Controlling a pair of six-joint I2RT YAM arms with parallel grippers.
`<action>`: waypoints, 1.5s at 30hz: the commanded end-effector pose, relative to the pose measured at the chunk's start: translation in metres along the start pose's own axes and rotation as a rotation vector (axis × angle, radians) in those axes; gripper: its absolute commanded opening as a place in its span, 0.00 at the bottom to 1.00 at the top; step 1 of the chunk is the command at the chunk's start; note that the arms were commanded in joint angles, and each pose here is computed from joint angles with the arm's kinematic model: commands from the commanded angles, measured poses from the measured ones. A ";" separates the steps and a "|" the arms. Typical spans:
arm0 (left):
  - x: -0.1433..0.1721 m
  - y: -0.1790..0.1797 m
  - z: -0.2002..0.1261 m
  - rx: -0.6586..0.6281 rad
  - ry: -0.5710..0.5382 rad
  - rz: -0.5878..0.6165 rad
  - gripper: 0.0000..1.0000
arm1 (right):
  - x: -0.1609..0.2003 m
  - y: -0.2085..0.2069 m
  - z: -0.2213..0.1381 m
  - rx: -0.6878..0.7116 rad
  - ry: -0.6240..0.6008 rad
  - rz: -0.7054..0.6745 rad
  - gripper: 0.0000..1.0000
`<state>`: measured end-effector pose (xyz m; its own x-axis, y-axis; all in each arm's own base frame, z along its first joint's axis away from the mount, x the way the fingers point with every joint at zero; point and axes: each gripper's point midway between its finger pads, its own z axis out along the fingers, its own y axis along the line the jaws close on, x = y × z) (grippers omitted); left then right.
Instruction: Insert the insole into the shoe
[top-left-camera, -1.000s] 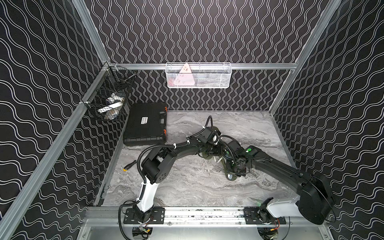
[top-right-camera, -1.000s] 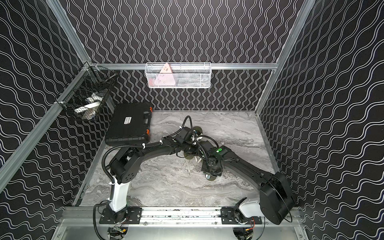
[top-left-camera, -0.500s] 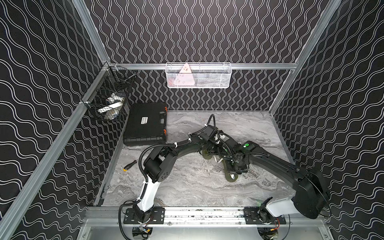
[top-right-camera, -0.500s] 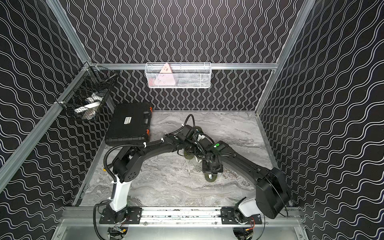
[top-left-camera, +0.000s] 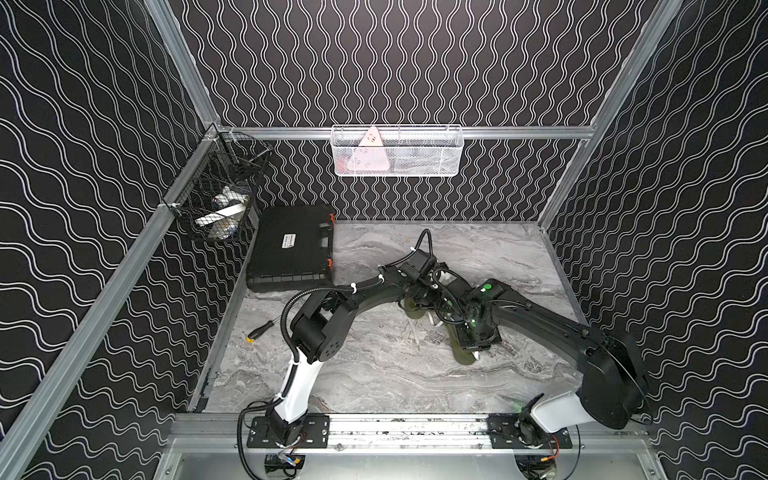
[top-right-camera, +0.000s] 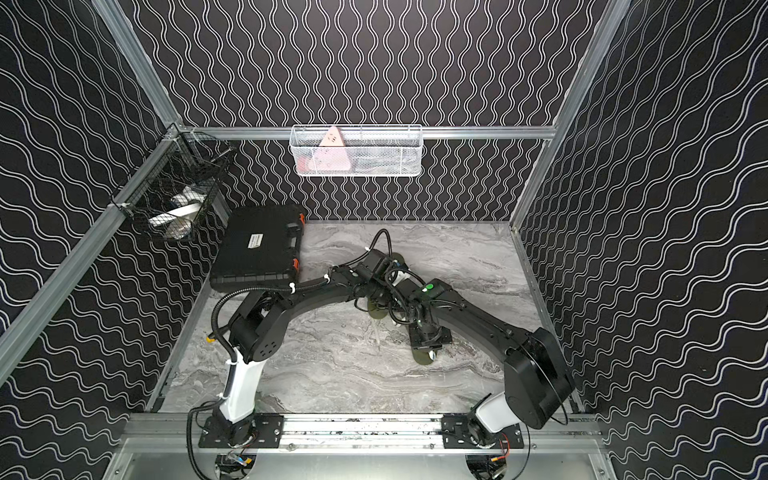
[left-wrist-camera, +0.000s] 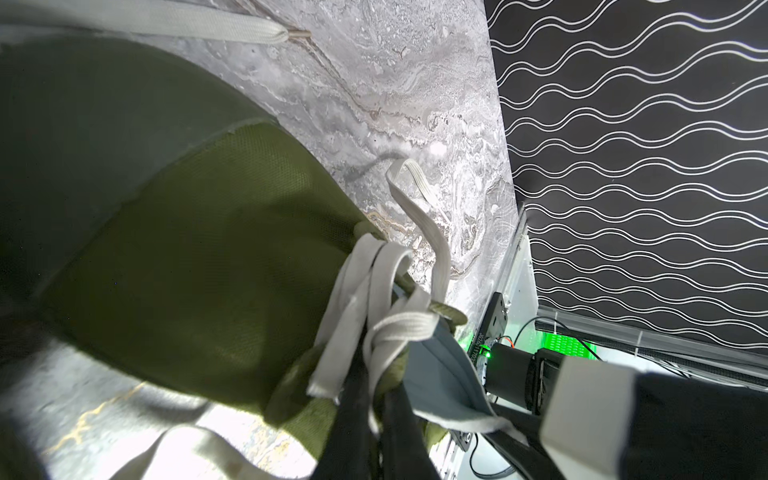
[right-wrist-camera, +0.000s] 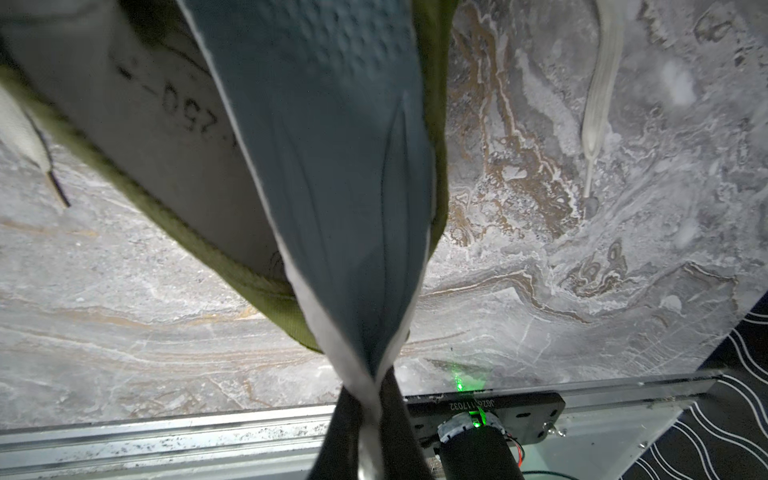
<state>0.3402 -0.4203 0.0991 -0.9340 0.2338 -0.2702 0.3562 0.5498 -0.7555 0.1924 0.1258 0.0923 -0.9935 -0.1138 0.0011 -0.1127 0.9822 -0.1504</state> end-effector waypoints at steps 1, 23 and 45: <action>-0.001 -0.011 0.000 0.055 -0.001 0.006 0.00 | -0.011 0.012 0.001 -0.042 -0.035 -0.031 0.04; 0.000 -0.012 -0.002 0.169 0.112 -0.005 0.00 | -0.049 0.007 0.017 0.085 -0.151 -0.122 0.06; -0.009 -0.005 -0.010 0.200 0.131 -0.032 0.00 | -0.052 0.021 0.034 0.115 -0.188 -0.048 0.30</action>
<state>0.3566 -0.4139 0.0964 -0.9453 0.2809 -0.1655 0.2860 0.4706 -0.8347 0.2377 0.1486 0.0550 -0.9669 -0.2172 -0.1341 -0.1782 0.9505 -0.2547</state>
